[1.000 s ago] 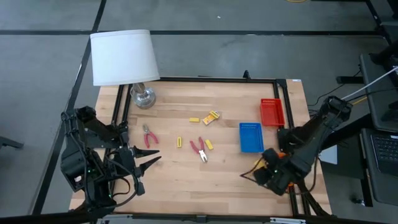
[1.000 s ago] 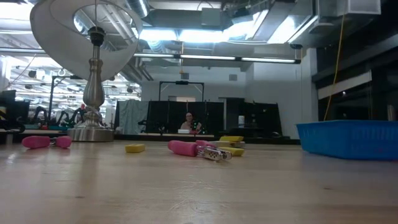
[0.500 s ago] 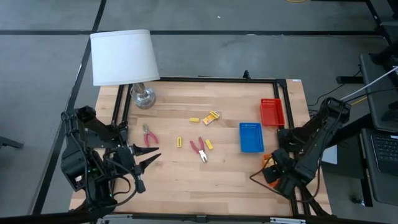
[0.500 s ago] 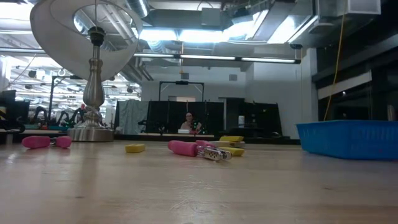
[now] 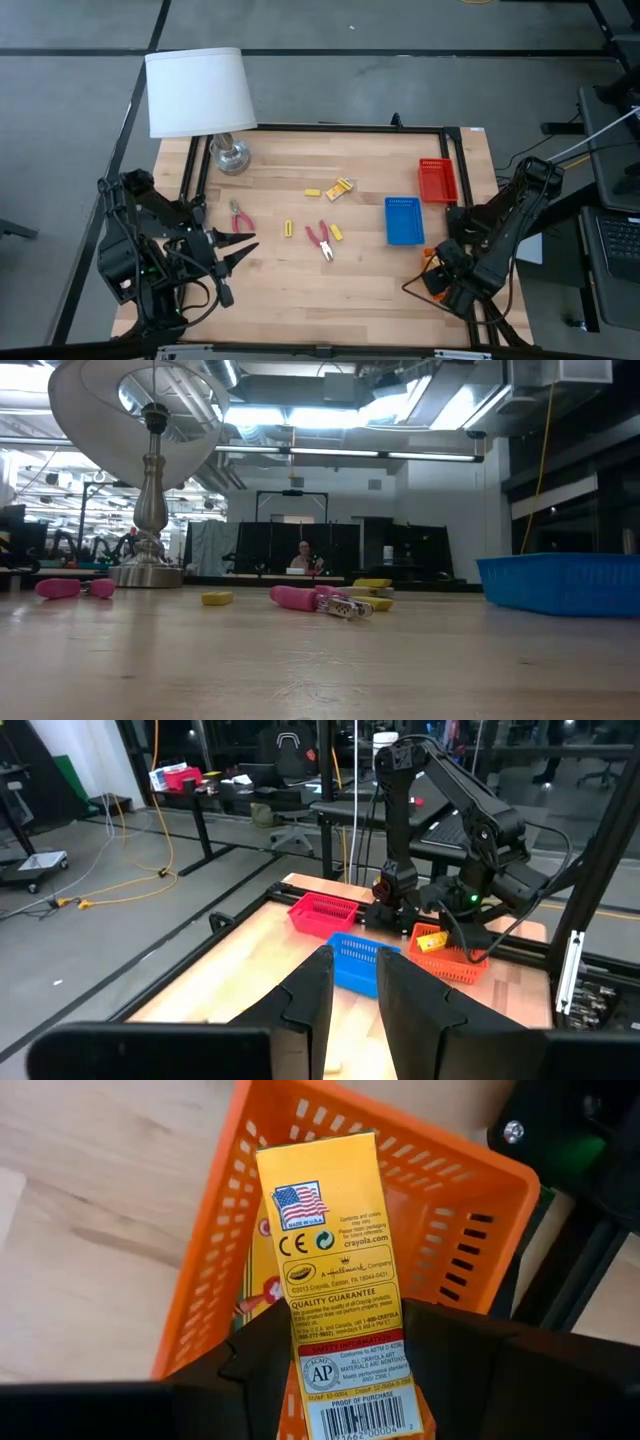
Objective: Pick & Place School Supplies
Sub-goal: Put the bottom box of crayons into the orange bin, then put the box of crayons into the orange bin
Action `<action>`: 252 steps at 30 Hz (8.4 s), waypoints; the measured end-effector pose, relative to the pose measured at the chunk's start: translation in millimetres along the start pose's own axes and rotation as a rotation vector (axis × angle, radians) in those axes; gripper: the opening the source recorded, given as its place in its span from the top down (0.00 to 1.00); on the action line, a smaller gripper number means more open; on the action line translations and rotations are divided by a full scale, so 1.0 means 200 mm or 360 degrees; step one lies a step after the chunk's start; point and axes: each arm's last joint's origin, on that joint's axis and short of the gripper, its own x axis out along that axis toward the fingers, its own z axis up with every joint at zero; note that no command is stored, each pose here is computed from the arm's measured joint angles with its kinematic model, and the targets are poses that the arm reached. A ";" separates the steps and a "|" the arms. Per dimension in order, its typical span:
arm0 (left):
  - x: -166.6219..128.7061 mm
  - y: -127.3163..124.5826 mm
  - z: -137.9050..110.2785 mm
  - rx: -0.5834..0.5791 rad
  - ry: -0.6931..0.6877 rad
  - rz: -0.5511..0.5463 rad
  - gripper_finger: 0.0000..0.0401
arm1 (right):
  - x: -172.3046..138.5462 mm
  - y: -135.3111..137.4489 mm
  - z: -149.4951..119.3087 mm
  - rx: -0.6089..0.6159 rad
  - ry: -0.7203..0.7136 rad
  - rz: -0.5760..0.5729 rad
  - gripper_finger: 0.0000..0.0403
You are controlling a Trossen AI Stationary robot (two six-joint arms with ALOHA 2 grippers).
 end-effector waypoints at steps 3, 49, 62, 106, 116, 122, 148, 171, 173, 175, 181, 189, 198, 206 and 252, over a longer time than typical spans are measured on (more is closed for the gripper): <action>0.01 0.00 0.00 -0.0008 0.0001 0.0009 0.81 | 0.00 0.00 0.00 -0.0003 -0.0001 0.0001 0.55; 0.65 0.08 -0.24 0.0049 0.0914 0.0083 0.53 | -0.38 0.32 0.65 -0.0425 -0.0775 0.1046 0.42; 1.24 0.24 -0.65 -0.0036 0.0787 0.0066 0.38 | -0.59 0.09 0.63 -0.0274 -0.0952 0.1398 0.42; 1.86 0.74 -1.36 -0.0194 0.0973 0.0054 0.38 | -0.68 0.11 0.64 0.0062 -0.1184 0.1584 0.42; 1.87 0.74 -1.36 -0.0250 0.0946 0.0087 0.58 | -0.67 0.11 0.64 0.0079 -0.1173 0.1592 0.42; 1.88 0.67 -1.29 -0.0372 0.0790 -0.0253 0.65 | -0.67 0.11 0.64 0.0087 -0.1170 0.1595 0.42; 1.32 0.34 -0.65 -0.0574 0.0668 -0.1419 0.65 | -0.62 0.12 0.59 -0.0902 -0.1016 0.1476 0.42; 1.21 0.31 -0.56 -0.0754 0.0666 -0.1533 0.65 | -0.56 0.48 0.54 -0.1292 -0.1479 0.1466 0.42; 1.21 0.30 -0.56 -0.0753 0.0669 -0.1540 0.65 | -0.57 0.48 0.54 -0.1264 -0.1508 0.1449 0.42; 1.21 0.30 -0.56 -0.0752 0.0672 -0.1544 0.65 | -0.57 0.49 0.54 -0.1251 -0.1519 0.1448 0.42; 1.21 0.30 -0.56 -0.0751 0.0676 -0.1549 0.65 | -0.58 0.49 0.54 -0.1245 -0.1522 0.1470 0.42; 1.21 0.30 -0.56 -0.0751 0.0687 -0.1541 0.65 | -0.58 0.49 0.54 -0.1267 -0.1517 0.1480 0.58; 1.21 0.30 -0.56 -0.0813 0.0708 -0.1544 0.64 | -0.58 0.49 0.54 -0.1322 -0.1530 0.1484 0.77; 1.19 0.29 -0.48 -0.1178 0.0756 -0.1770 0.48 | -0.62 0.49 0.54 -0.1249 -0.1565 0.1588 0.78; 0.62 0.08 -0.77 -0.0459 0.0939 -0.0514 0.33 | -0.27 -0.15 -0.04 -0.0445 0.0100 0.0261 0.89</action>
